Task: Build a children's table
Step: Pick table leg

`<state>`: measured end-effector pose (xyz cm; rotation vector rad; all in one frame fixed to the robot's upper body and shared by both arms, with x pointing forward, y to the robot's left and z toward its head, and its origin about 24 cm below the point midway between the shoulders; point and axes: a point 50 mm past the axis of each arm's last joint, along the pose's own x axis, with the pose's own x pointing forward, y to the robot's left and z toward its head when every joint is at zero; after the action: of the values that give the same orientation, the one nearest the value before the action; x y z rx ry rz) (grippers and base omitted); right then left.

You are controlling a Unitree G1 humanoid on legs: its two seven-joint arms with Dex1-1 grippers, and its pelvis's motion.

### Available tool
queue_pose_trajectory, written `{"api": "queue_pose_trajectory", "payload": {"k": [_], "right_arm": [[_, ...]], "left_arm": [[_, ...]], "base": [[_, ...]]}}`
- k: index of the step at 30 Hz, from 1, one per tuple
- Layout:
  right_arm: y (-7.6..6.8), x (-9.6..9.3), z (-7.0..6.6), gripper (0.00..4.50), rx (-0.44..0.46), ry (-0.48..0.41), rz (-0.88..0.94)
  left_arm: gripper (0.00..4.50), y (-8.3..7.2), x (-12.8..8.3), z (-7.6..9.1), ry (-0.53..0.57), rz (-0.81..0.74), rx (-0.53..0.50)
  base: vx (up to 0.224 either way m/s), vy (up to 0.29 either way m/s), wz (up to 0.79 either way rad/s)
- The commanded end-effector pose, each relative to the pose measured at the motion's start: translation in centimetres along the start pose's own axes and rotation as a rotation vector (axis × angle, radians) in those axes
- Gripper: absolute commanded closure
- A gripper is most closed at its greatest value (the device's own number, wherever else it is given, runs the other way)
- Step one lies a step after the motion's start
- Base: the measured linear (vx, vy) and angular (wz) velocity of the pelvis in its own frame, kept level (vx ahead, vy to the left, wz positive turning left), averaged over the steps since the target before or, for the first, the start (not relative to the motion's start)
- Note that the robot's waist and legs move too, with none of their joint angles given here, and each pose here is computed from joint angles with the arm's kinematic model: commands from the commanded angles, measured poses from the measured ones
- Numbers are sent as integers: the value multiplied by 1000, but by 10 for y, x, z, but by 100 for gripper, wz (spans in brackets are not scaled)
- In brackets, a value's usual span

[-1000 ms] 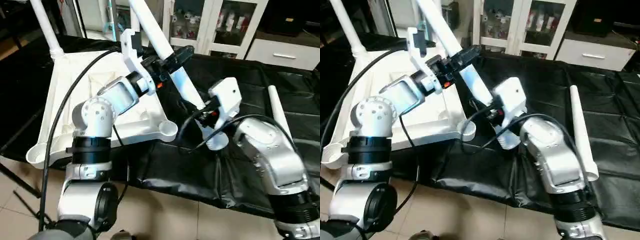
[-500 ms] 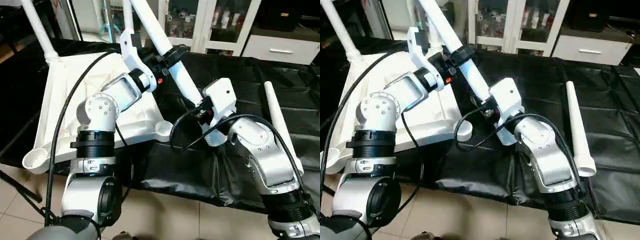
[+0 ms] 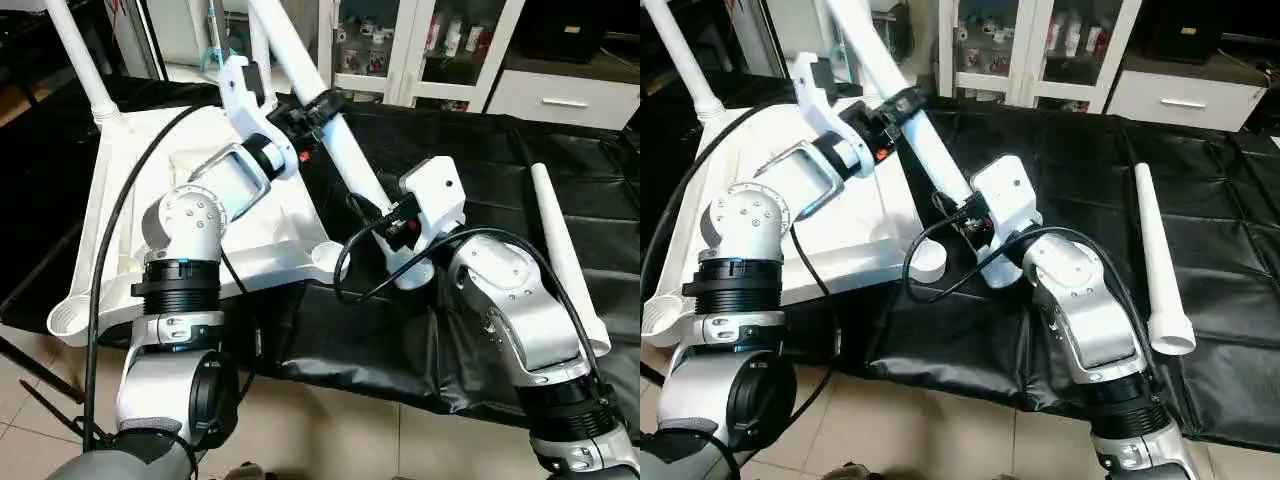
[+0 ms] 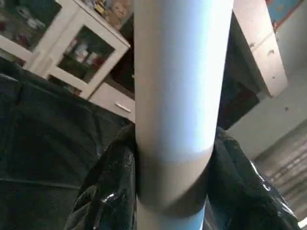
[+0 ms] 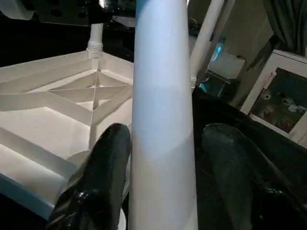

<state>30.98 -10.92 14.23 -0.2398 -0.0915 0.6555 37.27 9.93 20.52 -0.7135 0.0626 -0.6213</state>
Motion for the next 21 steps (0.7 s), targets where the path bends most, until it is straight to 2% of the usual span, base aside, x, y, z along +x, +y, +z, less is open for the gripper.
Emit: {"api": "queue_pose_trajectory", "payload": {"k": [1,2,3,4,5,7,10,14,15,16,17,21], "right_arm": [[-1,-2,20,150,36,-117,70],[3,-6,28,129,95,-180,148],[6,-10,32,129,141,-213,199],[9,-20,39,120,244,-263,314],[7,-32,43,113,336,-280,408],[0,-42,46,87,399,-287,448],[-26,-47,42,75,405,-238,356],[-71,-42,23,40,426,-83,45],[-77,-43,20,40,439,-55,16],[-77,-47,20,35,465,-45,55],[-73,-55,23,9,531,-43,168],[-69,-60,25,0,600,-32,271]], "left_arm": [[282,2,0,8,-33,19,32],[283,3,-1,11,-40,22,44],[283,4,-1,13,-42,23,51],[283,5,-1,16,-44,20,65],[283,3,-2,20,-37,1,88],[283,1,-3,22,-22,-30,118],[283,-4,-5,25,0,-81,146],[284,-15,-8,22,69,-183,174],[284,-17,-9,21,85,-204,182],[284,-20,-9,18,120,-236,195],[284,-25,-10,14,166,-286,212],[284,-29,-12,15,196,-342,218]], "base": [[0,0,0],[0,0,0],[0,0,0],[0,0,0],[0,0,0],[0,0,0],[0,0,0],[0,0,0],[0,0,0],[0,0,0],[0,0,0],[0,0,0]]}}
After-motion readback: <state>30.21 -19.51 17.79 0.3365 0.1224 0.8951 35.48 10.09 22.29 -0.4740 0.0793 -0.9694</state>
